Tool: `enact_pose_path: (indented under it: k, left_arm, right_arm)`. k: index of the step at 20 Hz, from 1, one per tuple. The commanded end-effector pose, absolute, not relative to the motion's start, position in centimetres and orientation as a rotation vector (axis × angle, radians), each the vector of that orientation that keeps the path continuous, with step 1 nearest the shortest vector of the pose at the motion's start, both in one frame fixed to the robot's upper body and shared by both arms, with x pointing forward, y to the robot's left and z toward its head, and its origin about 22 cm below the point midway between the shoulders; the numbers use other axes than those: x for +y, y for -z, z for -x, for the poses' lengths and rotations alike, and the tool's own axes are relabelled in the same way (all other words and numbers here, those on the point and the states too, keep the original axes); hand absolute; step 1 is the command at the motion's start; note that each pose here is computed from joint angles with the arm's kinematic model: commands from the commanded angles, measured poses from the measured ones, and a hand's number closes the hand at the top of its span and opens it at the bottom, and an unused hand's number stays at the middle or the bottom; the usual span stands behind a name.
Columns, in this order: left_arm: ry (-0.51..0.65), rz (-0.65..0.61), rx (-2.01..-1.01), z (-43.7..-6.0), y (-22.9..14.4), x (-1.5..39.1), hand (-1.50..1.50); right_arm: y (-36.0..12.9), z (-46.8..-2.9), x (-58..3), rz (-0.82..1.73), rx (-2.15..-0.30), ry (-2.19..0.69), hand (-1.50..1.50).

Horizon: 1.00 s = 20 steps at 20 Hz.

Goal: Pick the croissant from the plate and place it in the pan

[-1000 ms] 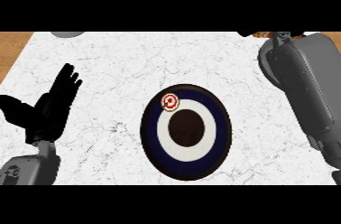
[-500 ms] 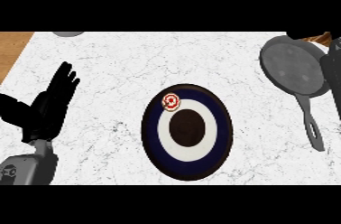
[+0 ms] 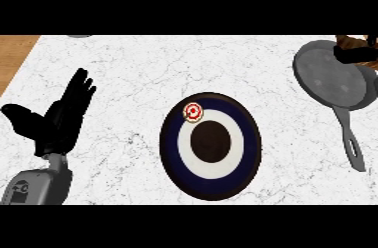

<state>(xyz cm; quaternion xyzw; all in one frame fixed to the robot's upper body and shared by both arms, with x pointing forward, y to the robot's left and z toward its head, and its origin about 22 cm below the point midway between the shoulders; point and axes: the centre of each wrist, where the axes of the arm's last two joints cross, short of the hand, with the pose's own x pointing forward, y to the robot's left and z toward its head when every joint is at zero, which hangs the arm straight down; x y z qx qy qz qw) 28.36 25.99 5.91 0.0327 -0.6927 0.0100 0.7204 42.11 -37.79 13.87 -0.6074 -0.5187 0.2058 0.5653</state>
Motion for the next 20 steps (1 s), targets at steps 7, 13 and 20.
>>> enact_pose_path:
  k: [7,13,20]
  left_arm:
    - [-0.001,-0.064,-1.549,-29.2,-6.8,25.4,0.00]
    - [-0.001,-0.052,-1.546,-28.1,-6.8,24.6,0.00]
    - [-0.011,-0.082,-1.547,-28.7,-6.2,26.7,0.00]
  right_arm:
    - [-8.1,-40.3,-40.7,1.312,-1.047,-0.352,1.50]
    - [-7.1,-39.0,-42.6,1.173,-1.022,-0.347,-1.50]
    - [-9.1,-38.9,-43.9,1.128,-1.283,-0.126,-1.50]
